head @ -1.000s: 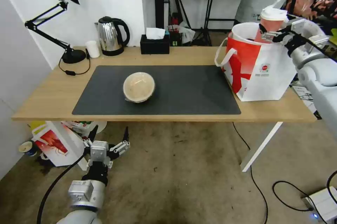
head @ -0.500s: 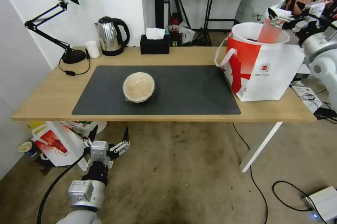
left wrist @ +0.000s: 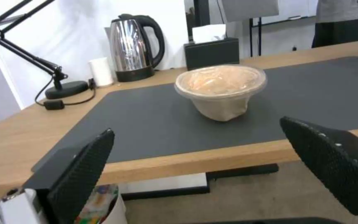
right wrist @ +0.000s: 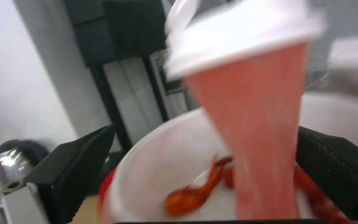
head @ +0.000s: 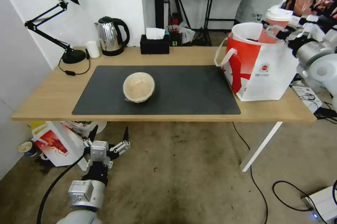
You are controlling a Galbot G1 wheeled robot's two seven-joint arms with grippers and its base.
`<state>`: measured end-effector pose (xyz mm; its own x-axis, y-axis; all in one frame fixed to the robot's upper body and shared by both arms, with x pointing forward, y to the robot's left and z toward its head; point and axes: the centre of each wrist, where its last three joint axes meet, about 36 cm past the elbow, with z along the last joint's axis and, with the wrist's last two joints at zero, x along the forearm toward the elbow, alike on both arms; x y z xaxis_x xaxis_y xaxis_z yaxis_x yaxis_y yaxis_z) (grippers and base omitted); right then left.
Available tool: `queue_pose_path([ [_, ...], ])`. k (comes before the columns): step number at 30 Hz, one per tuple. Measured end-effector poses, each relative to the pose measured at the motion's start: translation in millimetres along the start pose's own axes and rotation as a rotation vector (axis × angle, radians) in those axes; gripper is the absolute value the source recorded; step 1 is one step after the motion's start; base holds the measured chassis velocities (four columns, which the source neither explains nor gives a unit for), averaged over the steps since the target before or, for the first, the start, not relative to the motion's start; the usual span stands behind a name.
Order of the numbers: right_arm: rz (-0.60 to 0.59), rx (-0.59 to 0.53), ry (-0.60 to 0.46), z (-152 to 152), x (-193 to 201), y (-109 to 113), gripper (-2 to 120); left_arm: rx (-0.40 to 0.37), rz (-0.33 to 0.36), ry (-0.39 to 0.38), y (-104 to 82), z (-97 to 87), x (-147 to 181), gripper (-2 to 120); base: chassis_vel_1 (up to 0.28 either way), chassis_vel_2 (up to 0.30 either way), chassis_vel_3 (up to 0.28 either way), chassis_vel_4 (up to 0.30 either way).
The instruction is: Pick up the trash from the table and place it into the takeout bag.
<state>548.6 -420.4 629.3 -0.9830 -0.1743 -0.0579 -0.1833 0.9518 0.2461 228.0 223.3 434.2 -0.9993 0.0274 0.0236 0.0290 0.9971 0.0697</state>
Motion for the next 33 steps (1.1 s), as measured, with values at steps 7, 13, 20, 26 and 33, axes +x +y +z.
queue_pose_path([
  [7, -0.127, -0.012, 0.005, 15, 16, 47, 100, 0.000, 0.000, 0.000, 0.0, 0.0, 0, 100, 0.000, 0.000, 0.000, 0.000],
  [13, -0.185, 0.044, -0.004, -4, 30, 78, 100, 0.000, 0.000, 0.000, 0.0, 0.0, 0, 100, 0.000, 0.000, 0.000, 0.000],
  [20, -0.210, 0.097, -0.007, -16, 45, 98, 100, 0.000, 0.000, 0.000, 0.0, 0.0, 0, 100, 0.000, 0.000, 0.000, 0.000],
  [26, -0.175, 0.208, -0.021, -25, 48, 98, 100, 0.000, 0.000, 0.000, 0.0, 0.0, 0, 100, 0.000, 0.000, 0.000, 0.000],
  [33, -0.181, 0.202, -0.011, -23, 50, 100, 100, 0.000, 0.000, 0.000, 0.0, 0.0, 0, 100, 0.000, 0.000, 0.000, 0.000],
])
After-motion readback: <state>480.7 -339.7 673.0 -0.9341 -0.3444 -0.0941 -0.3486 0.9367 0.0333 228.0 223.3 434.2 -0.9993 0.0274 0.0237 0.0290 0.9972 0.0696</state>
